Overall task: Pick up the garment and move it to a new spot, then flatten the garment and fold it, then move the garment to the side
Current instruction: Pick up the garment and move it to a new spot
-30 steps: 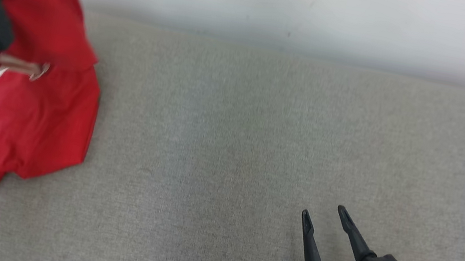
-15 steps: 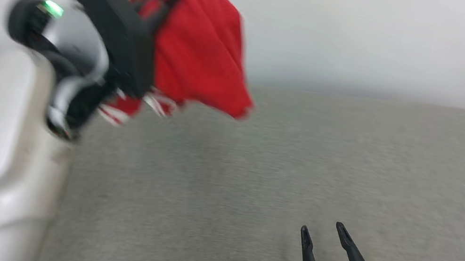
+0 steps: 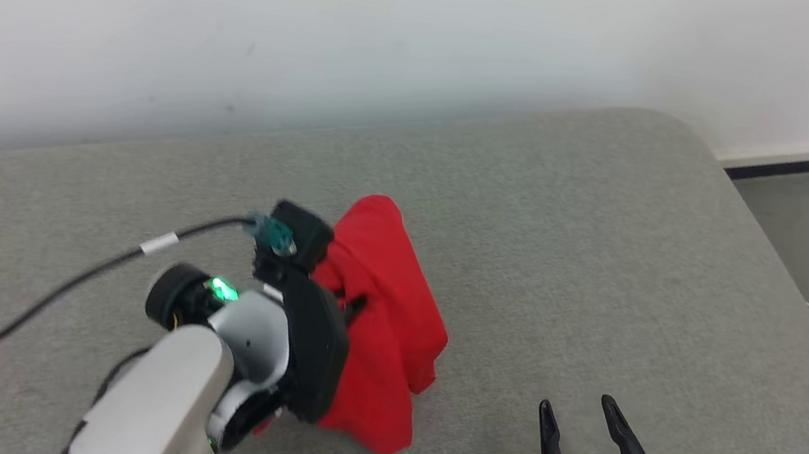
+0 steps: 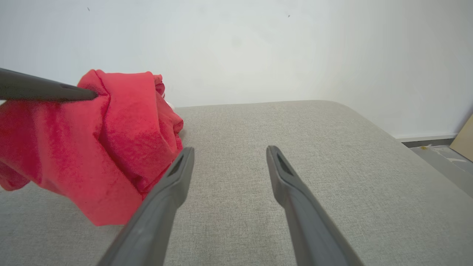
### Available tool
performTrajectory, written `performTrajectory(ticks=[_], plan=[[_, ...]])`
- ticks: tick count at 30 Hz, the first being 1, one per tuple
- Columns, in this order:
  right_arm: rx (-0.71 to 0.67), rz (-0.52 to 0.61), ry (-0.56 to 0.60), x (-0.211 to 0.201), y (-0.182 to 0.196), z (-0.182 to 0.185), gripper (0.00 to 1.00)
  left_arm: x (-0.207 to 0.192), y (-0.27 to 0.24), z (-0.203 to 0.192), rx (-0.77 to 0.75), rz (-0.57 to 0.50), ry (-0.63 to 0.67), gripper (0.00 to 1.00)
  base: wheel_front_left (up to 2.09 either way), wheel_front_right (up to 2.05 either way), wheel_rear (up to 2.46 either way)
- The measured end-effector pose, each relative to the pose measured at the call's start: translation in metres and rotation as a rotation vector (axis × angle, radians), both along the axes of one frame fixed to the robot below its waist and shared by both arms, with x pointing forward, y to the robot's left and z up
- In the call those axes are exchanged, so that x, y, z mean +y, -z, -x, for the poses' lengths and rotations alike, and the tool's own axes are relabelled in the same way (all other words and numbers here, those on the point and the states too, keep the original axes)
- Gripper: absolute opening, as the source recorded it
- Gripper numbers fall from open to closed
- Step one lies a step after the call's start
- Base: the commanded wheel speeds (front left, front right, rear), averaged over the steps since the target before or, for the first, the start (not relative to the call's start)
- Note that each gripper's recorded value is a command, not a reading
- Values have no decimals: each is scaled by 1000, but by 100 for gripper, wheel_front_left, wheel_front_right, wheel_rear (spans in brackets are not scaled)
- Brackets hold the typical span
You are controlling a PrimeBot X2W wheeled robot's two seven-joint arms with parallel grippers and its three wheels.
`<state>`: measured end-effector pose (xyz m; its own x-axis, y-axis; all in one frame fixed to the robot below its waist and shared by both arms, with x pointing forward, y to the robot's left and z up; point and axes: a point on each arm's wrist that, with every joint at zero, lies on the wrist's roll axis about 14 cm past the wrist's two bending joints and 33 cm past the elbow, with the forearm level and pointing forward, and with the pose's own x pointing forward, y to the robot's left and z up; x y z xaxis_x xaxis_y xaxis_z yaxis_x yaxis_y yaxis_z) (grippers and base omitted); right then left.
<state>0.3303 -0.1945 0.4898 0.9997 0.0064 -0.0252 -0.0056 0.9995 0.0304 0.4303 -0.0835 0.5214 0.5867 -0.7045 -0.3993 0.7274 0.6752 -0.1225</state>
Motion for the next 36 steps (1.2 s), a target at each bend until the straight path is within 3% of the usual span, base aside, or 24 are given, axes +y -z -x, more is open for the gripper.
performTrajectory(ticks=[3,4,5,6,9,13,17,21,28,36], plan=[[8,0,34,-10,2,5,100,-10,30,10,55,-29,21,0,0,0,0],[12,0,40,-12,3,6,100,-12,34,11,55,-24,20,15,0,0,0],[16,0,48,-14,5,7,100,-14,35,10,50,-15,21,52,0,0,0],[21,-2,49,-14,6,7,100,-14,36,10,44,-6,16,100,0,0,0],[31,-6,50,-14,9,7,100,-10,28,3,0,53,-30,100,0,0,0],[27,-6,52,-15,9,6,100,6,-8,-11,-113,235,-151,100,0,0,0],[15,3,40,-13,6,3,100,44,-28,-11,-209,384,-309,100,0,0,0],[-6,12,19,-8,0,-1,100,89,-27,5,-289,462,-442,100,0,0,0],[-35,20,-26,4,-8,-8,100,171,-3,36,-356,410,-639,100,0,0,0],[-46,19,-56,13,-8,-8,100,234,2,72,-443,308,-764,100,0,0,0]])
